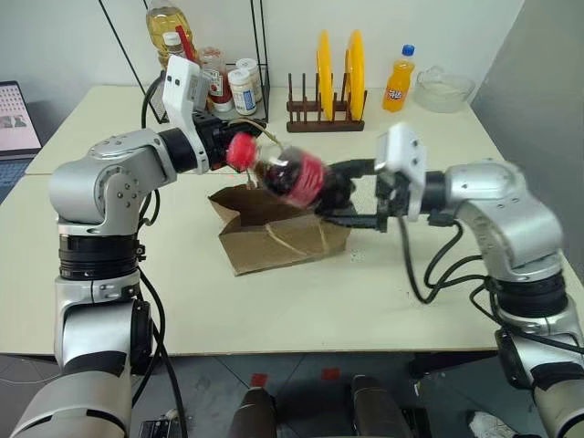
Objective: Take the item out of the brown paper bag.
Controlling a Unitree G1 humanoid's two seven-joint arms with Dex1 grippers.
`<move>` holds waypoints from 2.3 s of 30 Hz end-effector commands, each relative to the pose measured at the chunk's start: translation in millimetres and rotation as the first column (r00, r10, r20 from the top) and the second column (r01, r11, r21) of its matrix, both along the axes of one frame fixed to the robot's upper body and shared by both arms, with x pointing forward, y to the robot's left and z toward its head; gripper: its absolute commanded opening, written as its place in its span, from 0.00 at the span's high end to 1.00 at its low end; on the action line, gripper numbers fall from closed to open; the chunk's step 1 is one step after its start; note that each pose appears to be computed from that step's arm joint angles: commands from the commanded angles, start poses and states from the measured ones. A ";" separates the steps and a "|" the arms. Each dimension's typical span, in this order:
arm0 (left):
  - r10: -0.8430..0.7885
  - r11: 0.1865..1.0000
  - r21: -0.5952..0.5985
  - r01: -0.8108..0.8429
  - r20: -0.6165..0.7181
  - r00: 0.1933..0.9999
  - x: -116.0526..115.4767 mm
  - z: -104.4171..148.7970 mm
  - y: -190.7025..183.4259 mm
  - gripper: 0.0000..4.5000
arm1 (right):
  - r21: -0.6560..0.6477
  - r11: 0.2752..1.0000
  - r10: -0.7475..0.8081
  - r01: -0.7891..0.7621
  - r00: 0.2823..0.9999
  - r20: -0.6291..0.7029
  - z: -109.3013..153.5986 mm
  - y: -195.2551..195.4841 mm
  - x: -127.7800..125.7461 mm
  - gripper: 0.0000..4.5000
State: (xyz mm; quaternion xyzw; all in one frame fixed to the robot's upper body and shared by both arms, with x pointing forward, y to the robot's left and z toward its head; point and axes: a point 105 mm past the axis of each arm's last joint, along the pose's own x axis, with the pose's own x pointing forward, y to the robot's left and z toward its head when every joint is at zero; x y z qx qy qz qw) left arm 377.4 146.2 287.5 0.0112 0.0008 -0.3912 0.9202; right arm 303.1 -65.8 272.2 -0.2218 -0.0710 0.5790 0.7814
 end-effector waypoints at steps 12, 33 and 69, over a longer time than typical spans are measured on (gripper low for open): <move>-0.011 1.000 -0.005 0.012 0.055 0.998 -2.3 13.3 -1.9 1.00 | -0.317 0.589 -0.673 0.743 0.668 0.318 -42.8 -179.6 91.1 0.30; 0.044 0.998 0.035 -0.046 0.059 0.997 -6.5 5.2 10.4 1.00 | -0.403 0.655 -0.596 0.639 0.765 0.244 -72.3 -174.7 91.7 0.00; 0.125 0.975 0.187 -0.121 -0.008 0.992 -6.8 -18.4 47.4 0.01 | -0.023 0.785 -0.617 0.619 0.785 0.062 -78.9 -88.6 64.2 0.00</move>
